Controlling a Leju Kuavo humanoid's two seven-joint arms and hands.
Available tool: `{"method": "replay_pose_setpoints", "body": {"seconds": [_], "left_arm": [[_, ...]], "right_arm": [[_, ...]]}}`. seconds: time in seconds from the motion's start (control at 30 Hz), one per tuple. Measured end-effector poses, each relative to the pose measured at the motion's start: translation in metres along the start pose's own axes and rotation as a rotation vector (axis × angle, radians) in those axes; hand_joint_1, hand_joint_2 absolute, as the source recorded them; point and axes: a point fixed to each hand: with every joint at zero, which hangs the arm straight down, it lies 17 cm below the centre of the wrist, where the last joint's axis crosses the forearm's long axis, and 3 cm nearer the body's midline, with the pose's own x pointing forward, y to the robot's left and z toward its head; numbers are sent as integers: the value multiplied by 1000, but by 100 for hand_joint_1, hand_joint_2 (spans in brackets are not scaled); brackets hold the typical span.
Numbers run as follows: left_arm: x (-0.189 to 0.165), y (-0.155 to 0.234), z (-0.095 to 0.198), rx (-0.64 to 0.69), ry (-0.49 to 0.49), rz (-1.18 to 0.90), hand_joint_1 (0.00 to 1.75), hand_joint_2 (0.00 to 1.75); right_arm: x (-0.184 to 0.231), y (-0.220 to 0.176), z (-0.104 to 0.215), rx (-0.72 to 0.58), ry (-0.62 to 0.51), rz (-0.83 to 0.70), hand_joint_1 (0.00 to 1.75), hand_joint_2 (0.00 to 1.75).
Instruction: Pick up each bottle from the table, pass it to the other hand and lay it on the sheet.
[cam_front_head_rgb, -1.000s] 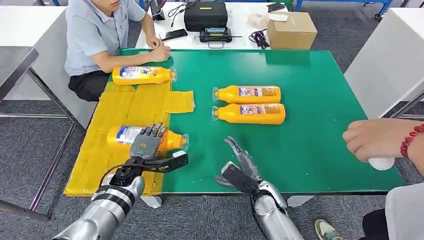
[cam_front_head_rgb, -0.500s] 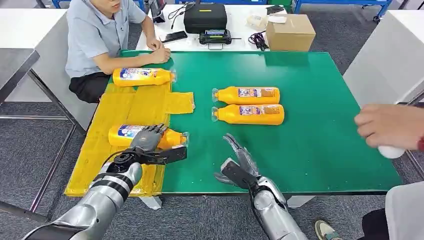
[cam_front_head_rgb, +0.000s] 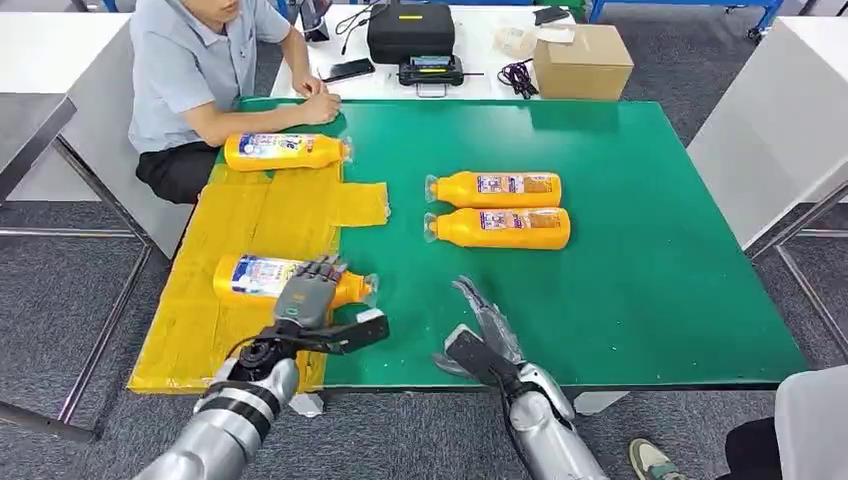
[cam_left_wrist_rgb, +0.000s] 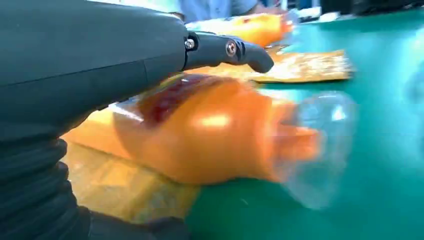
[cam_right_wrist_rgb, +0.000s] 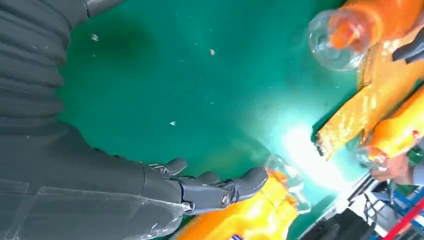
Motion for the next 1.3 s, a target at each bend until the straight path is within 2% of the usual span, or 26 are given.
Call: {"method": "replay_pose_setpoints", "body": {"seconds": [0.2, 0.57, 0.6, 0.63, 0.67, 0.73, 0.8, 0.87, 0.93, 1.1, 1.3], "left_arm": [[32, 37, 10, 153, -63, 12, 0, 175], [74, 94, 28, 332, -145, 34, 0, 175], [80, 103, 32, 356, -157, 63, 0, 175], [84, 110, 36, 375, -172, 105, 0, 175], [89, 118, 42, 396, -189, 201, 0, 175], [95, 126, 55, 409, -228, 452, 0, 175], [101, 133, 69, 411, -260, 692, 0, 175], [105, 129, 82, 389, -266, 835, 0, 175], [109, 121, 90, 351, -261, 943, 0, 175], [107, 119, 100, 341, -252, 1034, 0, 175], [106, 122, 105, 348, -249, 1054, 0, 175]], "right_arm": [[-1, -4, 6, -25, 13, 7, 0, 175], [3, -13, 9, -77, 20, -6, 0, 175], [6, -17, 8, -96, 21, -46, 0, 0], [9, -19, 8, -112, 25, -98, 0, 0], [11, -20, 8, -124, 36, -173, 0, 175], [15, -26, 10, -171, 63, -290, 0, 175], [25, -37, 14, -232, 50, -233, 0, 175], [37, -57, 23, -308, 35, 14, 0, 175], [49, -73, 28, -327, 43, 296, 0, 175], [53, -88, 46, -350, 76, 594, 0, 175], [51, -100, 55, -366, 105, 709, 0, 175]]}}
